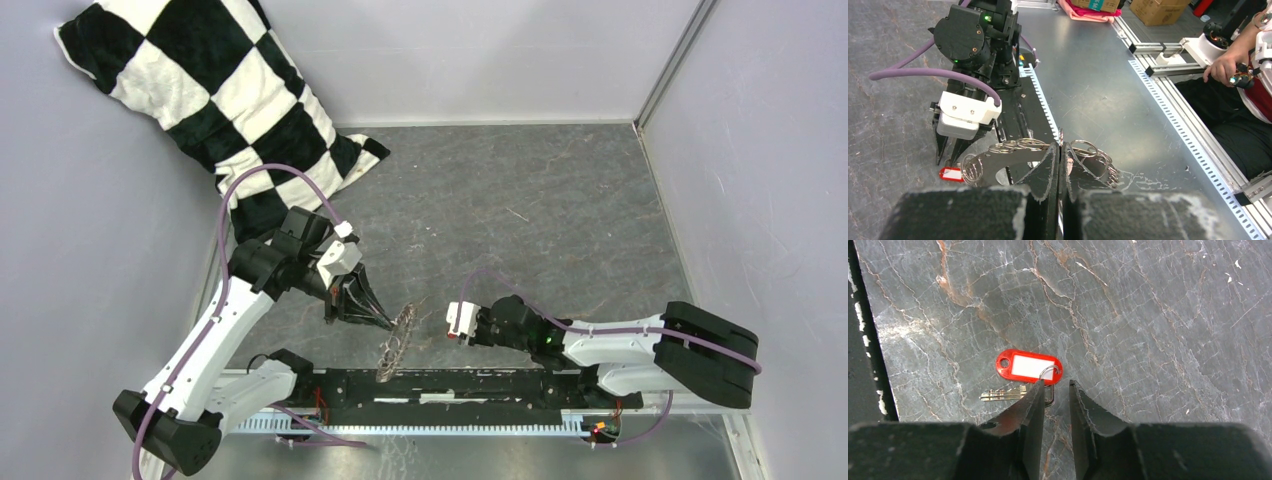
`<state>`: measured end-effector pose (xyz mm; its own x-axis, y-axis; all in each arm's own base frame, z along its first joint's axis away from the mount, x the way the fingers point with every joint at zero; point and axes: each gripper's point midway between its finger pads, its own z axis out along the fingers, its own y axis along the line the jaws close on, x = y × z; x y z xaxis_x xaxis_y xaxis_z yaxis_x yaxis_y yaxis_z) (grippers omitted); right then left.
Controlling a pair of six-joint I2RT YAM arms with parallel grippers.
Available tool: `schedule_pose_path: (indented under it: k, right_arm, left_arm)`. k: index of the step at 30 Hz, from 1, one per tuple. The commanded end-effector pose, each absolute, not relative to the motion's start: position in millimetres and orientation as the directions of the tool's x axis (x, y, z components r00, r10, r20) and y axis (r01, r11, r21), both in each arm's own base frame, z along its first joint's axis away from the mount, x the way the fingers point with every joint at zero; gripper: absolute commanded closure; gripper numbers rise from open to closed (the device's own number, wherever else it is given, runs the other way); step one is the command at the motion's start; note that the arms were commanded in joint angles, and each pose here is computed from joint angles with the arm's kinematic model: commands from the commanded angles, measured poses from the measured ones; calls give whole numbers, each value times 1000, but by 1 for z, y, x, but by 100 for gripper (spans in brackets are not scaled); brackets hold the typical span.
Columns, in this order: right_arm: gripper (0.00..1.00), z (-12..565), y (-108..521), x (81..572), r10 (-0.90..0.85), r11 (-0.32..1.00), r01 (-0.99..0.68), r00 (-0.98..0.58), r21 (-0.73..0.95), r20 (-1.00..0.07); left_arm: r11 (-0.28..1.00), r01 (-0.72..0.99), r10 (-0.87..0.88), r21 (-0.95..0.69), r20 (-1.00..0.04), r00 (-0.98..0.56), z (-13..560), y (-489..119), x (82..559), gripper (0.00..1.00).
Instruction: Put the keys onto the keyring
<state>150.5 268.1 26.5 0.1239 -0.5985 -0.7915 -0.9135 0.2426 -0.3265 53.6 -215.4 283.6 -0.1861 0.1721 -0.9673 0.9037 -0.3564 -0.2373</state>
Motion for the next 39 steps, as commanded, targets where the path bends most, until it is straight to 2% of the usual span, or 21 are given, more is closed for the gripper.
schedule_pose_path:
  k: [1,3,5,6,7,9,14,25,31,32,35,39]
  right_arm:
    - [67,42,276,156,-549,278,-905,126,-323,-826]
    - [65,43,276,156,-545,281,-905,123,-319,-829]
    - [60,44,277,155,-537,279,-909,118,-309,-835]
    - [50,43,280,149,-530,250,-924,120,-290,-840]
    - [46,41,281,147,-534,239,-929,116,-282,-837]
    - [46,37,281,145,-543,231,-933,113,-277,-832]
    - [57,40,280,153,-546,256,-917,123,-305,-828]
    - [72,45,280,160,-508,288,-917,97,-275,-856]
    - [90,49,274,170,-486,341,-904,65,-258,-872]
    - [87,51,274,170,-480,343,-903,68,-258,-874]
    - [69,56,277,164,-449,330,-915,64,-232,-891]
    - [63,55,278,155,-417,322,-929,34,-183,-908]
  left_arm:
    - [-395,893,112,-215,-976,-185,308,-215,48,98]
    - [-397,892,108,-214,-977,-186,310,-216,49,98]
    - [-397,893,108,-213,-977,-185,310,-216,49,98]
    - [-397,893,109,-212,-977,-184,310,-216,49,98]
    - [-397,894,107,-209,-978,-181,311,-216,49,98]
    - [-397,894,106,-208,-978,-180,312,-216,50,98]
    - [-399,894,100,-203,-979,-178,314,-216,50,98]
    - [-398,894,97,-206,-978,-183,316,-216,50,98]
    - [-397,894,95,-206,-979,-183,318,-216,51,98]
    - [-397,894,95,-206,-978,-183,318,-216,51,98]
    - [-398,894,96,-207,-978,-184,319,-216,51,98]
    - [-397,895,94,-204,-979,-182,319,-216,51,98]
